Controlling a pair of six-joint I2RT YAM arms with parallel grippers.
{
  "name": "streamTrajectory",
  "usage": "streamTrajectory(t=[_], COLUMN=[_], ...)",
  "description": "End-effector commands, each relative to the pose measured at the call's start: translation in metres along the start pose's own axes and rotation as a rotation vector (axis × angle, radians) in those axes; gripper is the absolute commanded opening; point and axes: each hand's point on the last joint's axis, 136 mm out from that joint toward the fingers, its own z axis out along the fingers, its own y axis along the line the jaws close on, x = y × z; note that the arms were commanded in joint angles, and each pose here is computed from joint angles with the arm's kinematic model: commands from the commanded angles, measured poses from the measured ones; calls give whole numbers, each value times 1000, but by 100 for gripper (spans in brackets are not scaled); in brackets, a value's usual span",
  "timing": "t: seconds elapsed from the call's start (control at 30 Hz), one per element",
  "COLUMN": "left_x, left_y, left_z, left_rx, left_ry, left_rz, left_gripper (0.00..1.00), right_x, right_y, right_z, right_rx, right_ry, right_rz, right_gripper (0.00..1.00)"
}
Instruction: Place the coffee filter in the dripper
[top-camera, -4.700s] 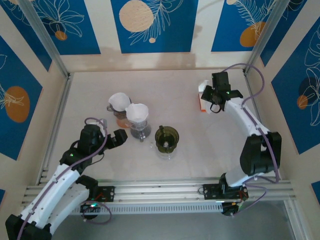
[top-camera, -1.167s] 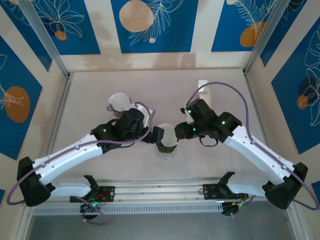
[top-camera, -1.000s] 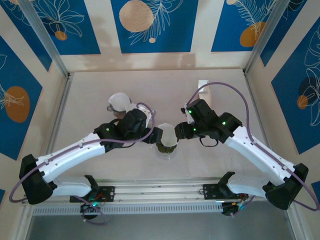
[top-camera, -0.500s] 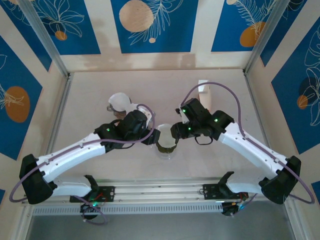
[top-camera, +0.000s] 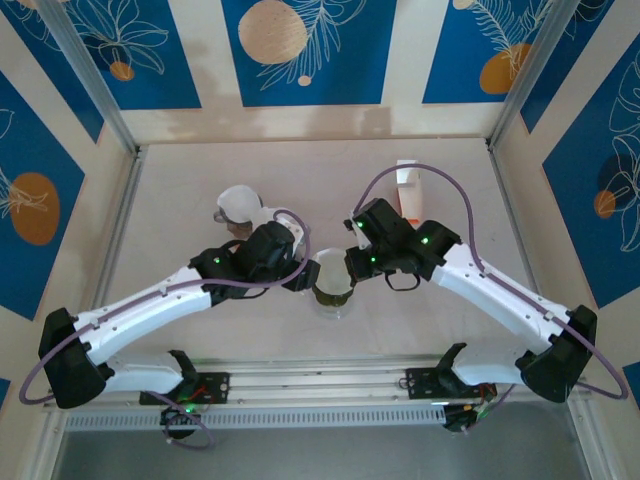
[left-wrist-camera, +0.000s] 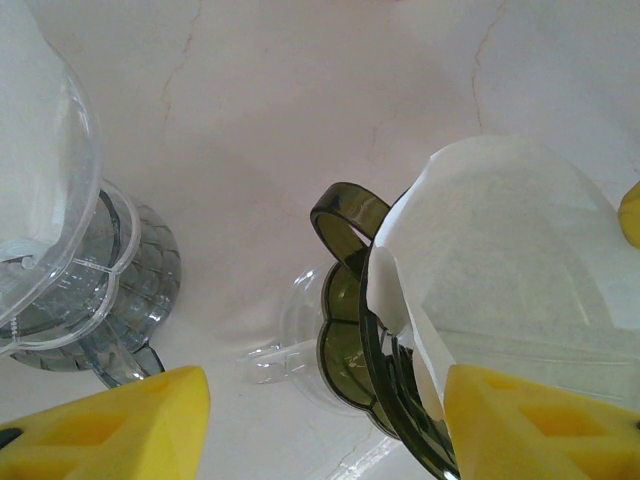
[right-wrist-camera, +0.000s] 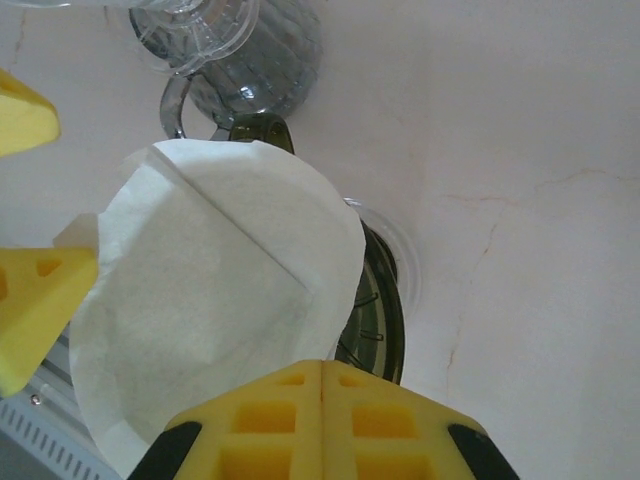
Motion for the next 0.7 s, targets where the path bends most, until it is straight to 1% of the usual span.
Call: streamTrajectory(t=[0.0,0.27,0.4,0.6,0.63,0.67], left_x=[2,1,-3,0,1,1], left_y=[1,1,-4,-4,-3,-5], left_z=[-4,-7,-12,-11,-11,-11], left_rx=[-8,-2,33,32,33,41], left_ry=[-12,-24,-49,-37,-34,-38], left_rz=[1,-8,-15,-13,-14,-14], left_gripper=[65,71,78,75,76,79], right_x=[-4,-1,-1,-1,-1,-1], right_y=[-5,-8,-5,-3,-2,-3], right_z=[-6,-1,-1,-1,-1,-1], right_rx=[54,118,126,121,119,120], right_ry=[-8,7,8,3,4,5], right_rz=[-15,-51,-67,-69,-71,-71], right_gripper=[0,0,0,0,0,0])
